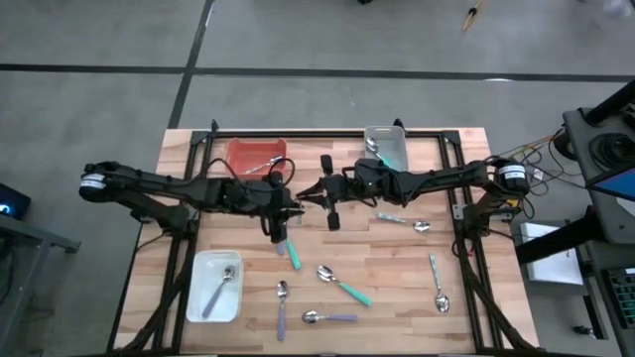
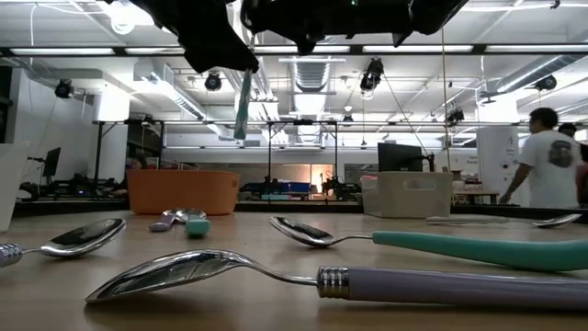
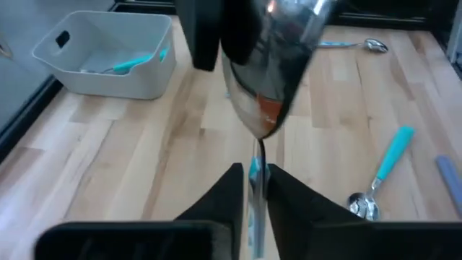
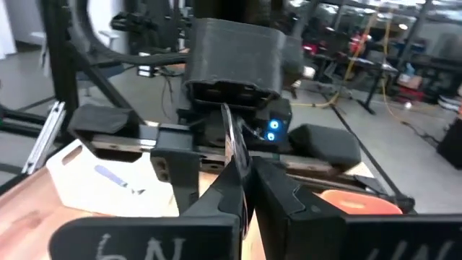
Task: Sort silverware by color (type)
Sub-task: Put the bottom left blue patterned spoon into the orange bin
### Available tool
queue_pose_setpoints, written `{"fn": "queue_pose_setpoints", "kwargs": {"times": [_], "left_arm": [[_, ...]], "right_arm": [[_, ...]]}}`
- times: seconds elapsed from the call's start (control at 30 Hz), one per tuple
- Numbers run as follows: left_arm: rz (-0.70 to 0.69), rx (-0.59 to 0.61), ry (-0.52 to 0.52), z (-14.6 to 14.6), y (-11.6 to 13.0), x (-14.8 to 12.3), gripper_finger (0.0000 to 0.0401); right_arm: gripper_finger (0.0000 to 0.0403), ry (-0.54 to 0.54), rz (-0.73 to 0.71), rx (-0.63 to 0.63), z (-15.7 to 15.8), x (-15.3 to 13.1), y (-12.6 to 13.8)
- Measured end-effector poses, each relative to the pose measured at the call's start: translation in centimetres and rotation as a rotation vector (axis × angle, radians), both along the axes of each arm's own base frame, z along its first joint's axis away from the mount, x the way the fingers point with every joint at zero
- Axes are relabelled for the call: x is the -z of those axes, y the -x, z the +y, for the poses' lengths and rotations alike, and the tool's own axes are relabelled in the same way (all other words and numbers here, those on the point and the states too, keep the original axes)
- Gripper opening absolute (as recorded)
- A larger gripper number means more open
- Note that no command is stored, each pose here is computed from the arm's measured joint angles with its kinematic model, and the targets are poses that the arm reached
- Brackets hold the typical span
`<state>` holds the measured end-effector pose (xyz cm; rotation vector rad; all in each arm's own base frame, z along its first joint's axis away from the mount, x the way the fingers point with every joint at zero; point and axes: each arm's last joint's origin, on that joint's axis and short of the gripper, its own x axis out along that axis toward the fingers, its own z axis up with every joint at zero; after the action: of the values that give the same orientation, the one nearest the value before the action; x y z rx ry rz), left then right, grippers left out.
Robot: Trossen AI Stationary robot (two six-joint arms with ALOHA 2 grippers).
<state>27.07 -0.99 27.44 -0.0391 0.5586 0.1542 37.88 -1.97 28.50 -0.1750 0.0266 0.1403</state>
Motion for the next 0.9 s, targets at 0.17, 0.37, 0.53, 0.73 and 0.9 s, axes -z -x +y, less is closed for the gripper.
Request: {"fn": "queue_pose_setpoints", "kwargs": {"times": [0.17,0.37,0.53,0.73,0.9], "left_arm": [[0.002,-0.006,-0.046,0.1,0.1,-0.1,0.0098],[0.025,-0.069,-0.174,0.5,1.1,-0.7,0.0157],[0.003,-0.12,-0.247,0.8,2.3,-1.9,0.0179],[-0.034,-0.206,-0.288,1.1,2.9,-2.6,0.0176],[-0.105,-0.222,-0.279,1.1,2.3,-2.1,0.0167]], "right_arm": [[0.0009,-0.027,0.026,0.094,-0.1,0.5,0.1],[0.0009,-0.069,0.037,0.242,-0.5,1.0,0.2],[0.0009,-0.116,0.007,0.467,-1.1,1.1,0.5],[0.0009,-0.206,-0.221,0.561,-1.4,1.8,1.2],[0.0009,-0.271,-0.385,0.592,-1.1,4.3,1.5]]}}
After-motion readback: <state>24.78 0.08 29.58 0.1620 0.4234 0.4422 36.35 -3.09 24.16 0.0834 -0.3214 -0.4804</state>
